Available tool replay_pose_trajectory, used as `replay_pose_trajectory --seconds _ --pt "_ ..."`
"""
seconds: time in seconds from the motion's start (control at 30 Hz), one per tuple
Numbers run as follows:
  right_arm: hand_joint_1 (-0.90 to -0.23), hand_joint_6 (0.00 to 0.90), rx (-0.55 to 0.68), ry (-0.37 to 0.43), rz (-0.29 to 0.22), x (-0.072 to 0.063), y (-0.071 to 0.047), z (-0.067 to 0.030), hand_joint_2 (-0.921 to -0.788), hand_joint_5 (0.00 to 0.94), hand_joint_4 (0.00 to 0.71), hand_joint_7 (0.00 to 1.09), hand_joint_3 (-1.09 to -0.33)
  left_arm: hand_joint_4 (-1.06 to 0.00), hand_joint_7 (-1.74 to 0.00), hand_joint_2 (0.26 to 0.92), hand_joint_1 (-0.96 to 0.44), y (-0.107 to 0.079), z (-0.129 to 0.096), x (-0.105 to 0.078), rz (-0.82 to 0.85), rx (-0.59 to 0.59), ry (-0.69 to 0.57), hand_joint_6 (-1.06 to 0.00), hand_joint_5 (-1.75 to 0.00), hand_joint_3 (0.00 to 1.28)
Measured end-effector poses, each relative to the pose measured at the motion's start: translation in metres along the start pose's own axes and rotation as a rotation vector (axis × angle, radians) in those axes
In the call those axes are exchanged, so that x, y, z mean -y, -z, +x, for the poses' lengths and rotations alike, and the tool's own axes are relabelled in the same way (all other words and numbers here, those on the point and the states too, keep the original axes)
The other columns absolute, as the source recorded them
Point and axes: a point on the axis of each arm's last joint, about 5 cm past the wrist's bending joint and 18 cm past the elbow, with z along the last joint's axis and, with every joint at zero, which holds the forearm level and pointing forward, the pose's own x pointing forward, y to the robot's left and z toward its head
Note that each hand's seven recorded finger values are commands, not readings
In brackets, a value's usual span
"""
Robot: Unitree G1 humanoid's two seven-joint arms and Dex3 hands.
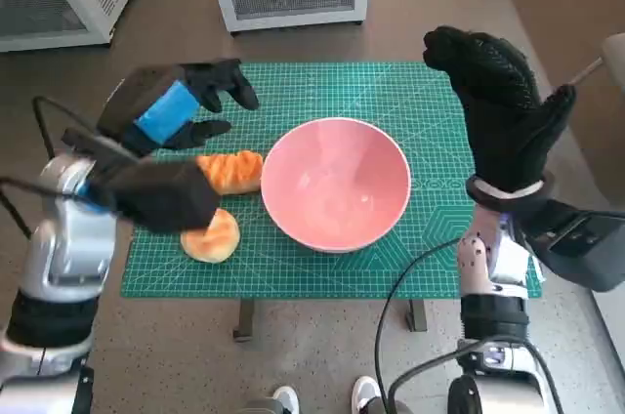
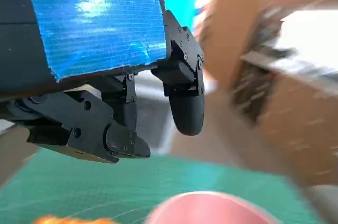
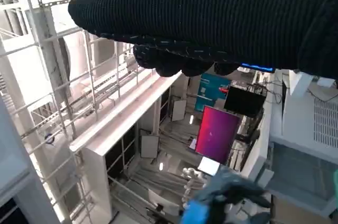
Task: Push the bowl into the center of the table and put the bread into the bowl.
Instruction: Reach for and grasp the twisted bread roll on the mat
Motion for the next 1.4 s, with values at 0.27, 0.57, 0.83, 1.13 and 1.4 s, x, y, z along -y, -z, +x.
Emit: replay_pose_trajectory --seconds 0.27,0.57,0.83,1.13,1.4 --pt "-0.583 0.059 -0.013 0.001 0.022 0.000 0.001 -0.0031 -0.921 0.008 0.300 0.59 -0.570 -0.70 -1.04 0.913 0.00 -0.017 -0.003 -0.006 0.020 0.113 0.013 -0.68 -1.22 0.05" --pt "-0.589 0.060 -0.008 0.004 0.025 0.001 -0.002 -0.0037 -0.921 0.007 0.302 0.59 -0.564 -0.08 -0.45 0.666 -0.07 -0.015 -0.008 -0.008 -0.078 -0.072 0.107 -0.12 -0.19 0.10" --pt "-0.588 0.060 -0.011 0.004 0.025 0.001 -0.002 -0.0048 -0.921 0.006 0.302 0.59 -0.562 0.00 -0.21 0.650 -0.18 -0.022 -0.013 -0.009 -0.084 -0.264 0.164 -0.11 -0.01 0.05" --pt "-0.589 0.058 -0.014 0.003 0.027 0.000 -0.001 -0.0050 -0.921 0.005 0.301 0.59 -0.564 0.00 -0.17 0.656 -0.18 -0.025 -0.014 -0.006 -0.096 -0.295 0.190 -0.11 0.00 0.05" --pt "-0.598 0.056 -0.020 0.004 0.028 0.000 0.000 -0.0057 -0.921 0.004 0.302 0.60 -0.565 0.00 -0.15 0.661 -0.17 -0.022 -0.011 0.000 -0.100 -0.333 0.231 -0.10 0.00 0.04"
